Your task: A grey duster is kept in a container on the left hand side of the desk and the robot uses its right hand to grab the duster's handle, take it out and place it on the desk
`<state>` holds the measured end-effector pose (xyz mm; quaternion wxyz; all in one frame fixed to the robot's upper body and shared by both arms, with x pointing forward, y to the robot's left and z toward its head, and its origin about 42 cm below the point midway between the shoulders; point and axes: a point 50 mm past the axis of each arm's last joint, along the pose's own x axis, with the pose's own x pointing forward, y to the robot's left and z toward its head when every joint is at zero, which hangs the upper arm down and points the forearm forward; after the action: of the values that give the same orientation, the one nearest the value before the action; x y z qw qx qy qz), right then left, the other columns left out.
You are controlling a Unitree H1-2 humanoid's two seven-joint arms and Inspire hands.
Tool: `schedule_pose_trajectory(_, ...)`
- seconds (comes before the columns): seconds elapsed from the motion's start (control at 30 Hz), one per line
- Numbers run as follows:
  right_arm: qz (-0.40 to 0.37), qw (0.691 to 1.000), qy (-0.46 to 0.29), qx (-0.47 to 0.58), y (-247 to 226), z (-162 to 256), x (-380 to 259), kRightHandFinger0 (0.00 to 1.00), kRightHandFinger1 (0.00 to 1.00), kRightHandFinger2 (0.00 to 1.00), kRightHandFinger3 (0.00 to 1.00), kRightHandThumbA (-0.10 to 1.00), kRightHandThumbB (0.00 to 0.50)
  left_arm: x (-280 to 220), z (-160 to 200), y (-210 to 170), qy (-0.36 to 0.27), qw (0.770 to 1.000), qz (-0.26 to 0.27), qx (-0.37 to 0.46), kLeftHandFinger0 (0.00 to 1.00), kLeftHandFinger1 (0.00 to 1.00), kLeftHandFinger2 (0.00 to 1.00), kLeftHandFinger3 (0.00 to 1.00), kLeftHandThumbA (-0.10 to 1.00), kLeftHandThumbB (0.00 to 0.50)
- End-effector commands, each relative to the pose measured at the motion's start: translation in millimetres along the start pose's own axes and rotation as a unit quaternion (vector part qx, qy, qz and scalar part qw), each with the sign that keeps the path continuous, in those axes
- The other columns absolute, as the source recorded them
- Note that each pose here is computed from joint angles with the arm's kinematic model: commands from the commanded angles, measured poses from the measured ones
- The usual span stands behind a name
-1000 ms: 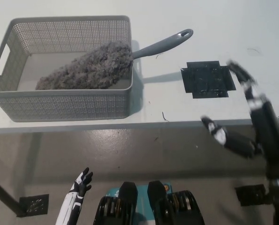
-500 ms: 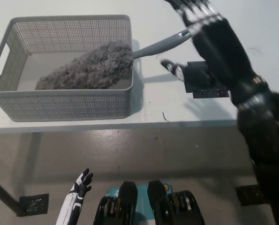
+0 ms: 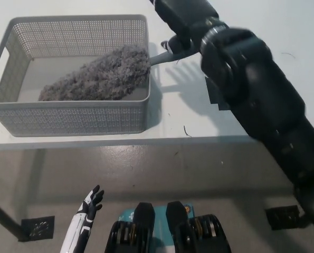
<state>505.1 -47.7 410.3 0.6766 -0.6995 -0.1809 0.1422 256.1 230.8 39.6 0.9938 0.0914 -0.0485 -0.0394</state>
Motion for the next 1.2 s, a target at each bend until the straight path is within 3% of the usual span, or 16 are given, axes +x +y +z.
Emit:
schedule_pose_trajectory(0.0, 0.013, 0.997, 0.066, -0.029, -28, 1, 12, 1.0, 1.0, 1.0, 1.0, 0.8, 0.5, 8, 16, 4, -0.057, 0.998, -0.009, 0.016, 1.0, 1.0, 1.0, 1.0, 1.0, 0.144)
schedule_pose_trajectory(0.1, 0.03, 0.997, 0.072, -0.019, -22, -3, 14, 1.0, 1.0, 1.0, 1.0, 0.8, 0.5, 9, 18, 5, -0.06, 0.998, -0.014, 0.017, 1.0, 1.0, 1.0, 1.0, 1.0, 0.141)
schedule_pose_trajectory(0.2, 0.038, 0.996, 0.075, -0.017, -21, -8, 12, 1.0, 1.0, 1.0, 1.0, 0.89, 0.5, 12, 18, 5, -0.061, 0.998, -0.019, 0.019, 1.0, 1.0, 1.0, 1.0, 1.0, 0.154)
schedule_pose_trajectory(0.33, 0.054, 0.996, 0.073, -0.003, -24, -10, 10, 1.0, 1.0, 1.0, 1.0, 0.88, 0.5, 12, 18, 5, -0.062, 0.998, -0.021, 0.014, 1.0, 1.0, 1.0, 1.0, 1.0, 0.158)
schedule_pose_trajectory(0.57, 0.075, 0.993, 0.006, 0.088, -55, -10, -1, 1.0, 1.0, 1.0, 1.0, 1.0, 0.5, 12, 16, 5, -0.057, 0.998, -0.024, 0.018, 1.0, 1.0, 1.0, 1.0, 1.0, 0.165)
schedule_pose_trajectory(0.87, 0.045, 0.986, -0.044, 0.157, -103, -9, -26, 1.0, 1.0, 1.0, 1.0, 1.0, 0.5, 11, 13, 5, -0.053, 0.998, -0.027, 0.013, 1.0, 1.0, 1.0, 1.0, 1.0, 0.187)
schedule_pose_trajectory(0.97, 0.044, 0.987, -0.04, 0.147, -95, -6, -27, 1.0, 1.0, 1.0, 1.0, 1.0, 0.465, 10, 13, 5, -0.053, 0.998, -0.03, 0.015, 1.0, 1.0, 1.0, 1.0, 1.0, 0.187)
schedule_pose_trajectory(1.17, 0.084, 0.99, 0.005, 0.117, -59, -9, -18, 1.0, 1.0, 1.0, 1.0, 1.0, 0.5, 9, 13, 5, -0.052, 0.998, -0.028, 0.021, 1.0, 1.0, 1.0, 1.0, 1.0, 0.182)
